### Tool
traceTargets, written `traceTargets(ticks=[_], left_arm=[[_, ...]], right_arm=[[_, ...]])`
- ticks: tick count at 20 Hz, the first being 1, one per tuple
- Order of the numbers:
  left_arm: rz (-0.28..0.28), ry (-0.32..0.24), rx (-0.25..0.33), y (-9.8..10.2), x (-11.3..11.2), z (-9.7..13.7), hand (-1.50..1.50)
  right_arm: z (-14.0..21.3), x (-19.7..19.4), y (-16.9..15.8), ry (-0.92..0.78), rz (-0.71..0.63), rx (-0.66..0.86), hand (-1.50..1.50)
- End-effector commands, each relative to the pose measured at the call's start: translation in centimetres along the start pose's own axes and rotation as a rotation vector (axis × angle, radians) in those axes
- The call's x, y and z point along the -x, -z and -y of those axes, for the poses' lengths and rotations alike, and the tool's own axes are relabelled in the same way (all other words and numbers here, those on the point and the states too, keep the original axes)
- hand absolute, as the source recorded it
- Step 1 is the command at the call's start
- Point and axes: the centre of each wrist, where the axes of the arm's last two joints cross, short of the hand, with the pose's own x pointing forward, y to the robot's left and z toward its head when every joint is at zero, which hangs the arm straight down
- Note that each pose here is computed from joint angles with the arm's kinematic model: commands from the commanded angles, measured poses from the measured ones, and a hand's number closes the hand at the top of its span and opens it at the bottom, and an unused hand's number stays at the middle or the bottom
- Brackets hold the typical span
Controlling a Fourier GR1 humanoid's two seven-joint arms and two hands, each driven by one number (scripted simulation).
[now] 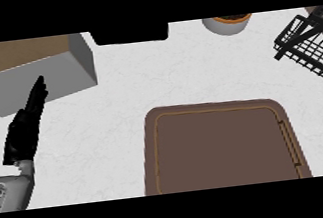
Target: Pick the can from the tray and place it in the tiered basket
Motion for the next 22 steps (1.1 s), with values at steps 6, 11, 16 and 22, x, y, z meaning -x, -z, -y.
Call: traceTargets(ticks=[6, 11, 16, 22], left_arm=[[-0.012, -0.006, -0.015, -0.2, 1.1, 0.3, 0.0], [-0.018, 0.003, -0.016, -2.0, 1.4, 1.5, 0.0], [-0.053, 0.005, -0.032, -1.7, 1.0, -0.6, 0.0], [-0.078, 0.013, -0.065, -2.2, 1.6, -1.2, 0.0]], right_arm=[[1.8, 0.1, 0.6, 0.22, 0.038, 0.161, -1.5], [3.4, -0.4, 0.6, 0.253, 0.009, 0.26, -1.5], [5.1, -0.6, -0.1, 0.336, -0.122, 0.196, -1.5], [6.7, 3.6, -0.1, 0.374, -0.147, 0.135, -1.5]])
